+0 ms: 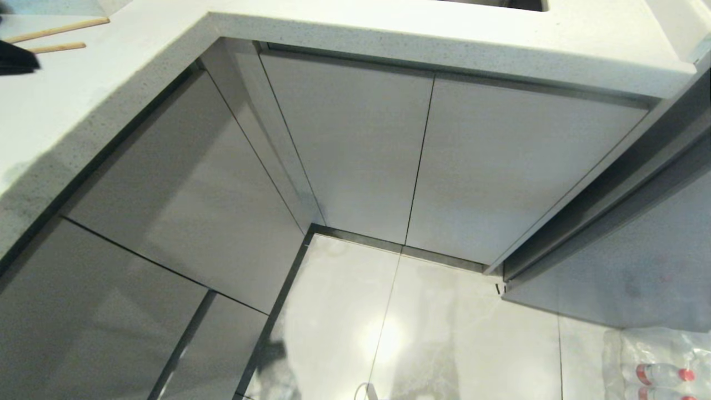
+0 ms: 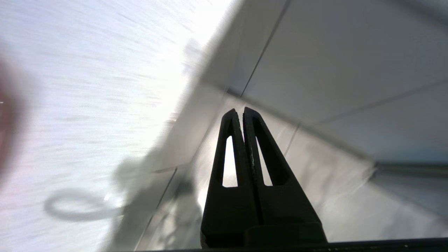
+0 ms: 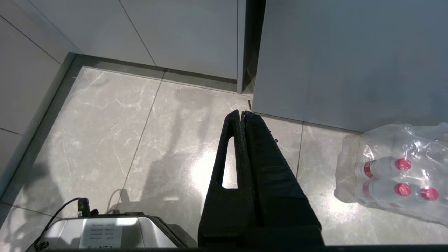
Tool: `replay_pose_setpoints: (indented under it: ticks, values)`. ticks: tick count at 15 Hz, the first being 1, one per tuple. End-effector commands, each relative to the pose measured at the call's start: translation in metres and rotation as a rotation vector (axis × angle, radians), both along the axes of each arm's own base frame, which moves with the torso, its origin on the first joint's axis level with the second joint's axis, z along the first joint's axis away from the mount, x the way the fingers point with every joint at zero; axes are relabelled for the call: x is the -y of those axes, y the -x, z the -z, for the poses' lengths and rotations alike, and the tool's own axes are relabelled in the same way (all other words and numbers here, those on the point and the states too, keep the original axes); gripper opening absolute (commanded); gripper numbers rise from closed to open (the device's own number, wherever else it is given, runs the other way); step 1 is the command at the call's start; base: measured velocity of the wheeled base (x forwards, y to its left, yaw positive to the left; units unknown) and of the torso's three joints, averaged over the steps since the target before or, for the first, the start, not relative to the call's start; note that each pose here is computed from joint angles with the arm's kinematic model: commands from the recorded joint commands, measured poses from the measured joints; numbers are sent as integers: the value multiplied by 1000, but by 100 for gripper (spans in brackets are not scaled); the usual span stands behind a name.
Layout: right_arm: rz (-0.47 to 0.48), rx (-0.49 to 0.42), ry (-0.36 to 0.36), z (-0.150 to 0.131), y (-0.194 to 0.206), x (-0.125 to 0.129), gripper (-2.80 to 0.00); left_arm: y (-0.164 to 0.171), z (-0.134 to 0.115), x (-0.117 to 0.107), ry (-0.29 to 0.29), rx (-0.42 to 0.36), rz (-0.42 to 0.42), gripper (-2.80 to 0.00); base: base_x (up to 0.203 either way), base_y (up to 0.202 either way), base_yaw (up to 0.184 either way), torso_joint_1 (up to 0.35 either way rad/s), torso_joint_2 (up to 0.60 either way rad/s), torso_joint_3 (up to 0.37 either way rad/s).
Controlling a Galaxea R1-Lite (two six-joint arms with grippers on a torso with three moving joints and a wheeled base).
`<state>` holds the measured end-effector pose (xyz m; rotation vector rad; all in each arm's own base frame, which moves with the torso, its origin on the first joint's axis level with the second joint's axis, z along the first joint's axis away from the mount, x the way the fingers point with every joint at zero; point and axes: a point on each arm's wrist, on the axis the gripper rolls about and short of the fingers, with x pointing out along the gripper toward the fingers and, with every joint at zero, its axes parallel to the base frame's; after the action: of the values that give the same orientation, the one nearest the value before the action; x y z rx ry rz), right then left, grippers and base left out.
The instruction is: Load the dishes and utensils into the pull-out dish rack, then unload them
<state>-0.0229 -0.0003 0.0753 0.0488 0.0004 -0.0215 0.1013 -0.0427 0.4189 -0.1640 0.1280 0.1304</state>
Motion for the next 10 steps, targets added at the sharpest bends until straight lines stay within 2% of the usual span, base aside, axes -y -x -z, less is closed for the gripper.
replay_pose_setpoints:
  ticks: [1,2,3,5,7,10]
  values:
    - [0,-2,0,0,0,0,-280,69,-9,-40,71,157,25,-280,0,0,0,0,0,0]
    - [0,-2,0,0,0,0,-280,92,-6,-48,66,213,42,-280,0,0,0,0,0,0]
    - [0,-2,0,0,0,0,-280,116,0,-51,37,263,38,-280,0,0,0,0,0,0]
    - [0,-2,0,0,0,0,-280,155,23,-49,-54,316,-11,-280,0,0,0,0,0,0]
    - [0,-2,0,0,0,0,-280,188,59,-45,-133,354,-44,-280,0,0,0,0,0,0]
    - [0,-2,0,0,0,0,-280,218,122,-43,-270,370,-42,-280,0,0,0,0,0,0]
